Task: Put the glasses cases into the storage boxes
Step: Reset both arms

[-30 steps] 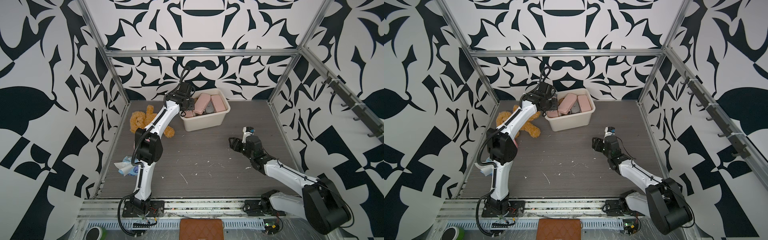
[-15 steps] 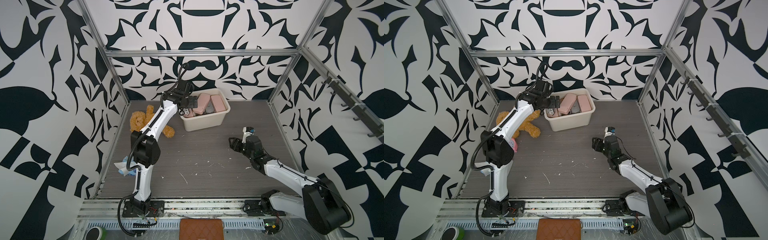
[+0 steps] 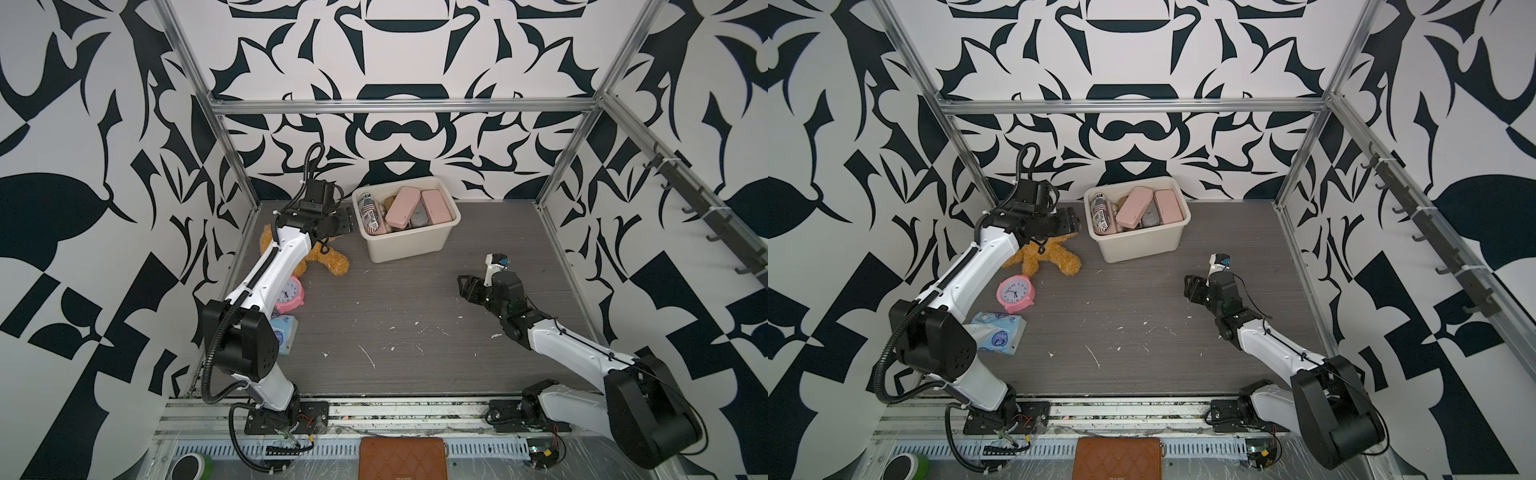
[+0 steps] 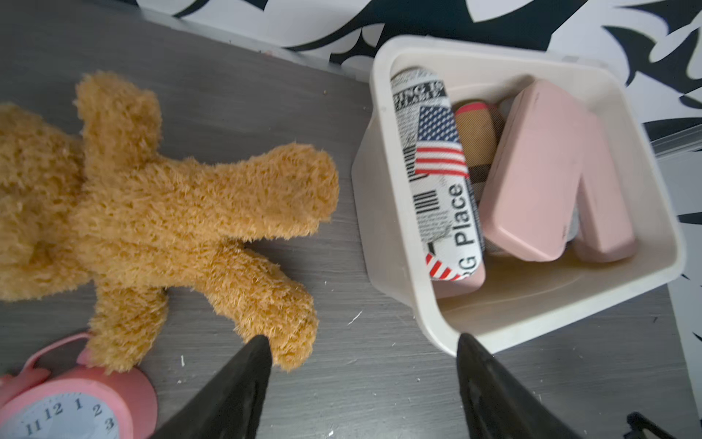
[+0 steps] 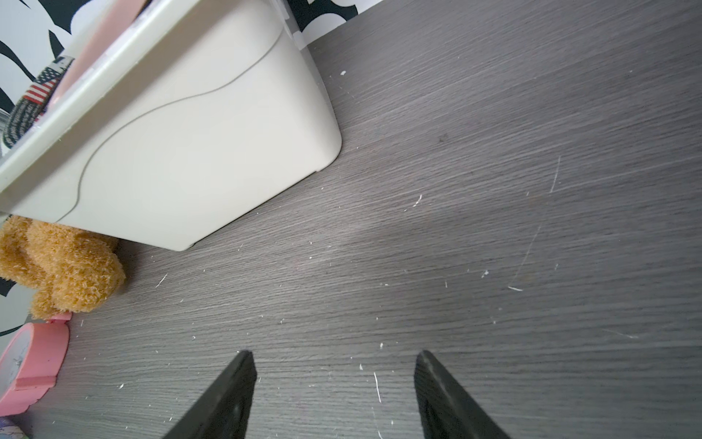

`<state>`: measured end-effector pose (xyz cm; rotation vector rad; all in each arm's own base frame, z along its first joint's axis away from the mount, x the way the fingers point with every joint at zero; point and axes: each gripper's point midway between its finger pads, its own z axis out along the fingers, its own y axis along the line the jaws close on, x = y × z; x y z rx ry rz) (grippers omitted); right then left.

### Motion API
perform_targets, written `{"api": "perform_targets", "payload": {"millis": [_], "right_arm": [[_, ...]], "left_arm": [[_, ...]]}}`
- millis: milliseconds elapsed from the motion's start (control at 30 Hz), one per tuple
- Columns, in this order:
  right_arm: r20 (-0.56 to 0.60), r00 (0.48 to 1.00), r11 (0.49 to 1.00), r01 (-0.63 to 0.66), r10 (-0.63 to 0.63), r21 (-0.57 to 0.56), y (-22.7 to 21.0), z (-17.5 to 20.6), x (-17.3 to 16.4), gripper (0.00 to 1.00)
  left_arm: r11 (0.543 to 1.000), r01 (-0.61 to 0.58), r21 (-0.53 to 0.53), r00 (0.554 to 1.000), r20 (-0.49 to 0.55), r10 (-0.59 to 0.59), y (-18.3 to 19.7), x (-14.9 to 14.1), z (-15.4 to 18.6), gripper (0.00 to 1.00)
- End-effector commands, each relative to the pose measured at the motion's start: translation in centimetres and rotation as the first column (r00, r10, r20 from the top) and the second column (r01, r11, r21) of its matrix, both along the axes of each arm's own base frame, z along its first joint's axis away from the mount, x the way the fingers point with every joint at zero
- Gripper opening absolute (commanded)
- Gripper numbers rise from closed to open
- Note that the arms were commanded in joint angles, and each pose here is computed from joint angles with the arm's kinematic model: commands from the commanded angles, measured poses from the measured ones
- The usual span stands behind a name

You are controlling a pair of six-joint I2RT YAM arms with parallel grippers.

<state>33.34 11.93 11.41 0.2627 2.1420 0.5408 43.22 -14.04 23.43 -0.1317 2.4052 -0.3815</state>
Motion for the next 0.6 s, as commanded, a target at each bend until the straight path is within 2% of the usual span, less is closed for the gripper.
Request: {"api": "perform_targets", "payload": {"millis": [0,100,200,433,467,500,533,567], "right_arm": [[0.057,0.998,1.000,0.006,-0.005,-0.022,0.1,1.6,1.1,0.70],[0.059,0.998,0.999,0.009,-0.007,-0.035,-0.1,1.5,1.1,0.69],[0.086,0.996,0.999,0.006,-0.003,-0.035,-0.1,2.3,1.0,0.69],[0.188,0.979,0.997,-0.063,0.072,-0.052,1.8,9.0,0.7,0.70],[0.205,0.975,0.995,-0.073,0.087,-0.075,2.4,9.9,0.5,0.74],[0.209,0.974,0.994,-0.068,0.084,-0.084,2.7,10.4,0.3,0.87],[0.232,0.967,0.992,-0.086,0.106,-0.095,3.3,11.1,0.1,0.98],[0.255,0.959,0.989,-0.101,0.125,-0.104,4.0,11.5,0.0,0.99]], "left_arm": [[0.995,-0.004,-0.095,0.998,0.063,0.010,-0.3,-0.8,2.4,0.79],[0.990,0.008,-0.138,0.999,0.054,-0.001,-0.6,-2.3,1.7,0.73],[0.987,0.012,-0.161,0.995,0.101,0.005,-0.1,-4.5,1.5,0.72],[0.987,0.010,-0.163,0.963,0.269,0.035,2.1,-10.7,4.9,0.71],[0.989,0.000,-0.148,0.960,0.279,0.041,2.4,-11.5,4.6,0.71],[0.991,-0.008,-0.133,0.956,0.290,0.046,2.7,-12.1,4.3,0.74],[0.994,-0.033,-0.107,0.951,0.303,0.064,3.1,-12.6,3.7,1.00],[0.996,-0.062,-0.070,0.946,0.315,0.081,3.7,-13.0,2.7,0.99]]}}
